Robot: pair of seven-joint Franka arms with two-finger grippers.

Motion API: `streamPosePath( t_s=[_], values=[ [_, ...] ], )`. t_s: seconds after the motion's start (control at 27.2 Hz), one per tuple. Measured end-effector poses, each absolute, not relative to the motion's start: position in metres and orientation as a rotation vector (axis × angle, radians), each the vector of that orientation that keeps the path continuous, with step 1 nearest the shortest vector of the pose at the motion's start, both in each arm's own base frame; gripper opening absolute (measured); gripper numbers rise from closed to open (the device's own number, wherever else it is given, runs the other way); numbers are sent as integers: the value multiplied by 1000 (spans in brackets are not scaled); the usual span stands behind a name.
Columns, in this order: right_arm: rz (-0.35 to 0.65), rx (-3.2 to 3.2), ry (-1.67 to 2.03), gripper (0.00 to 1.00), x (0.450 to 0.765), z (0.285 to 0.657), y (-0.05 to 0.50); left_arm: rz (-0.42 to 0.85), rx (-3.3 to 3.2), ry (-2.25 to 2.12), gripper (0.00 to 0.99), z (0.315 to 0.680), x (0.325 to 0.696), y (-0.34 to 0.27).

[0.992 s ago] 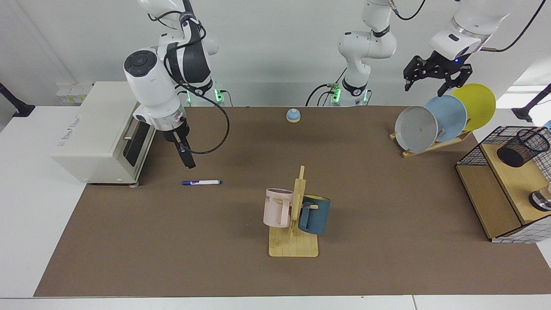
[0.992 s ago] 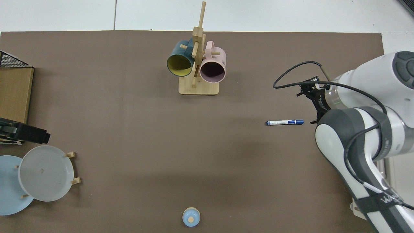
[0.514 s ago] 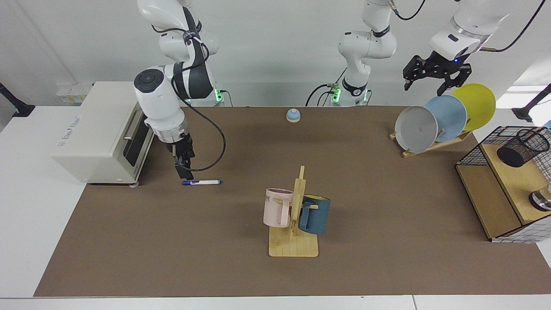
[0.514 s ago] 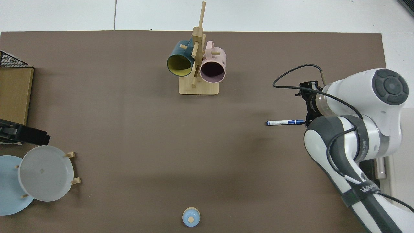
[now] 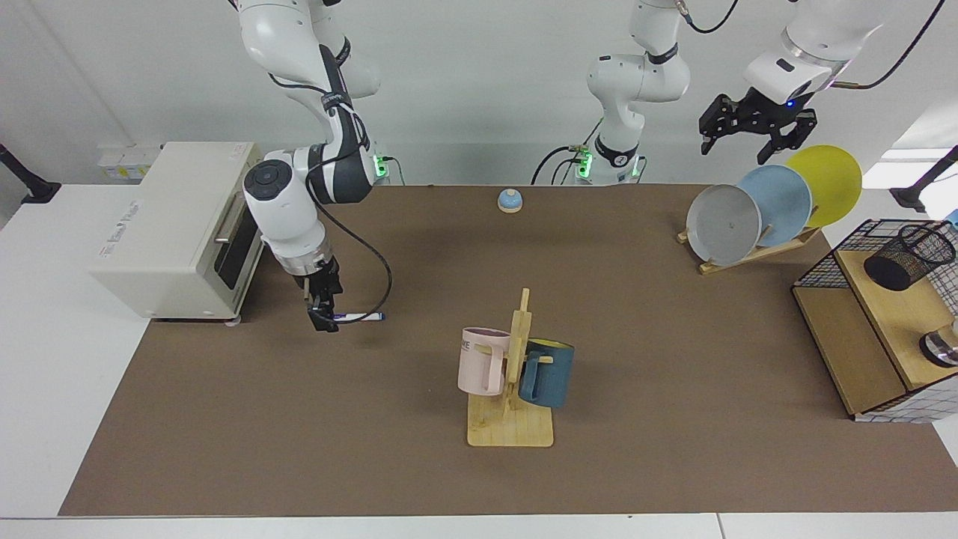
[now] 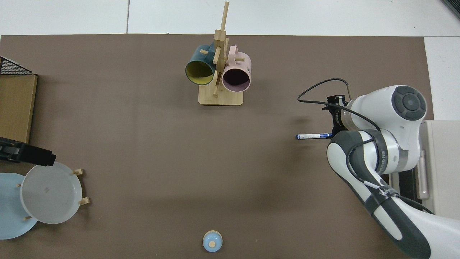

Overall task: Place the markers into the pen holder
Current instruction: 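Close the right gripper on the marker and lift it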

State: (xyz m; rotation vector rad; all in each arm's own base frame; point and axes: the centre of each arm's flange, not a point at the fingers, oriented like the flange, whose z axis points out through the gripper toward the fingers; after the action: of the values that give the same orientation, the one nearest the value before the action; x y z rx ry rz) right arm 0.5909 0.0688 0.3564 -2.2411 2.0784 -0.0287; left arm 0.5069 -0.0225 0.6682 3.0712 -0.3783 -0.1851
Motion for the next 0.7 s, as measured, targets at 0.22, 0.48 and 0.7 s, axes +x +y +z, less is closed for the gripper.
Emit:
streamPosePath(
  t_s=[0.22, 0.48, 0.7],
  values=[
    [-14, -2262, 2072, 996, 590, 336, 76, -185, 3071, -378, 991, 668, 506, -22],
    [-4, -2265, 2084, 991, 583, 321, 73, -188, 3070, -378, 991, 668, 505, -22],
    [-17, -2258, 2081, 991, 573, 304, 72, -191, 3070, -378, 991, 667, 505, -22]
  ],
)
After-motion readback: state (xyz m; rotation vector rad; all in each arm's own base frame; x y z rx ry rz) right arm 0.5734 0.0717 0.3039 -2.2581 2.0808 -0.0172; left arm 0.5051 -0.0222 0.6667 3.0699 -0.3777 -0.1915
